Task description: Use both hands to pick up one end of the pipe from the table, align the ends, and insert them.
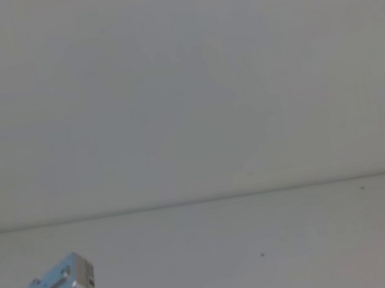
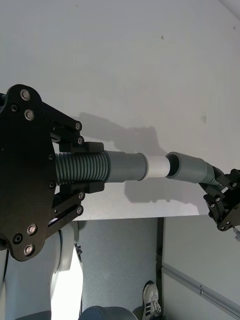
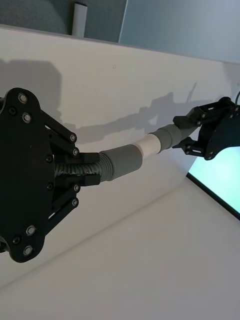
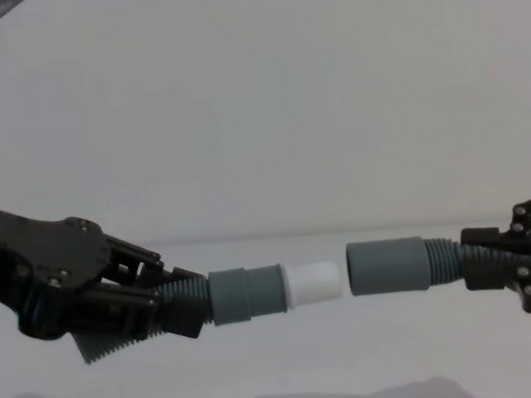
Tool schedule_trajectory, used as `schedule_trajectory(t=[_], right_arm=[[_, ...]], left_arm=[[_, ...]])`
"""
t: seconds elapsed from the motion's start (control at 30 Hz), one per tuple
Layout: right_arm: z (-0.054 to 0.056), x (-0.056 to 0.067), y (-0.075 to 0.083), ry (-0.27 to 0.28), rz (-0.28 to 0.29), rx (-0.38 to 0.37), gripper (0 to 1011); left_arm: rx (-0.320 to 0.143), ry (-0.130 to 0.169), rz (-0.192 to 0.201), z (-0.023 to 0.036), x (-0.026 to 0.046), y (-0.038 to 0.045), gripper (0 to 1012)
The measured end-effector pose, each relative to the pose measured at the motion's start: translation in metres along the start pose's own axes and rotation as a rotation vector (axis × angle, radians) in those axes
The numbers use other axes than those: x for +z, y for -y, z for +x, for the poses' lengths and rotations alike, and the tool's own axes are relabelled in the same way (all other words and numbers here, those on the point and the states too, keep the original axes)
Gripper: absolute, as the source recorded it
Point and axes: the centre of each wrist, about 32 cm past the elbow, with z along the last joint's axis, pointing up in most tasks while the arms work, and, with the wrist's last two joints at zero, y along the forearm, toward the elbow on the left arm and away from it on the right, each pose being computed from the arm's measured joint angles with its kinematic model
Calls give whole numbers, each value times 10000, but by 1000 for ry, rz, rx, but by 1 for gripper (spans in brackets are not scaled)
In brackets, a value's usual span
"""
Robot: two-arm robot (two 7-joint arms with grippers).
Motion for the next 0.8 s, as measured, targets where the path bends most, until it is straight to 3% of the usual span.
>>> schedule_trajectory(t=[0.8], right_arm=[[-15, 23, -3, -8, 10, 15, 93]], left_arm=[[1, 2, 4, -15, 18, 3, 293]])
